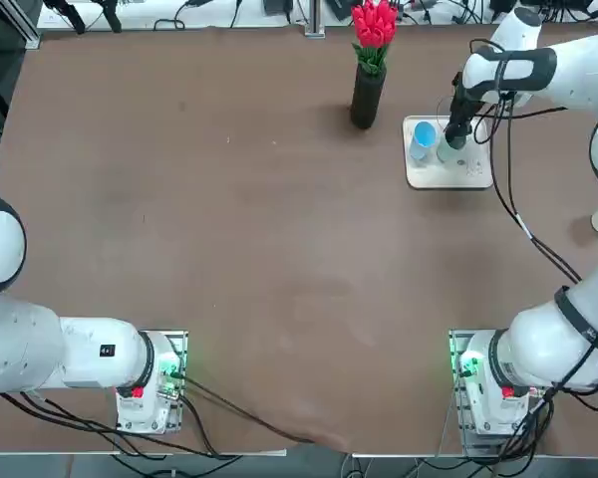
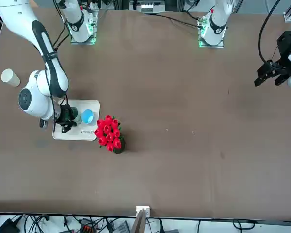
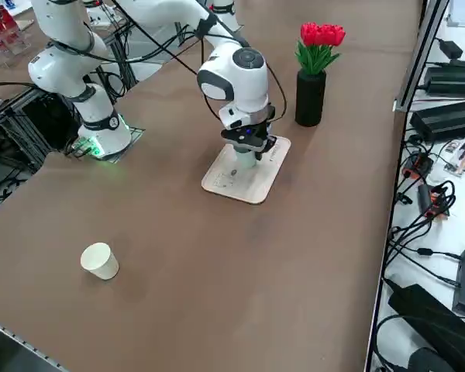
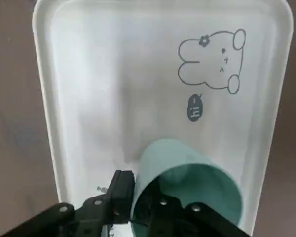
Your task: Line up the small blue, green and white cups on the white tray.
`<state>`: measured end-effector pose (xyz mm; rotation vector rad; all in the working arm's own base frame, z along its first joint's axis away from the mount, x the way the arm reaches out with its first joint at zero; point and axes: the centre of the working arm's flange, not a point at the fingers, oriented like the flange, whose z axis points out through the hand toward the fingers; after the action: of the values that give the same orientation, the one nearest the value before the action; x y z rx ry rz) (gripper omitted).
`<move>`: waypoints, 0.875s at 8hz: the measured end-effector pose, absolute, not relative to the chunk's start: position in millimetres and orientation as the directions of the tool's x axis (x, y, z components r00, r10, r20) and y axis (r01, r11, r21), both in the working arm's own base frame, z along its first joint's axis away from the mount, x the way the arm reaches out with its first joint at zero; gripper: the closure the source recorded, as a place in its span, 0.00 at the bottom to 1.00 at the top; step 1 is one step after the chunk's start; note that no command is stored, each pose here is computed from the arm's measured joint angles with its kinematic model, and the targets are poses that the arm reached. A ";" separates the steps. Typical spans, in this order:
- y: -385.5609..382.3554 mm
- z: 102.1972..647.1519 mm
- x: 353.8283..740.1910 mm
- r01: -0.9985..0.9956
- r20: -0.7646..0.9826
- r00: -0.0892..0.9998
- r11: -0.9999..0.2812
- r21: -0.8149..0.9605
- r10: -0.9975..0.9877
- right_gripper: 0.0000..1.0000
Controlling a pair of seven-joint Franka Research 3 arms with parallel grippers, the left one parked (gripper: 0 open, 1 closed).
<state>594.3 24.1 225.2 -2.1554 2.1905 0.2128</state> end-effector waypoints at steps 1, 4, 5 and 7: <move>23.3 225.1 594.3 -0.998 -0.139 -0.021 0.013 0.055 -0.990 0.86; 21.8 229.3 596.0 -0.999 -0.137 -0.021 0.015 0.044 -0.990 0.37; 21.8 237.4 598.1 -0.999 -0.136 -0.018 0.014 0.032 -0.991 0.19; 22.2 268.4 599.3 -0.999 -0.131 0.002 -0.009 0.050 -0.991 0.00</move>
<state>599.3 22.2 268.4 -2.1820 2.1704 0.1981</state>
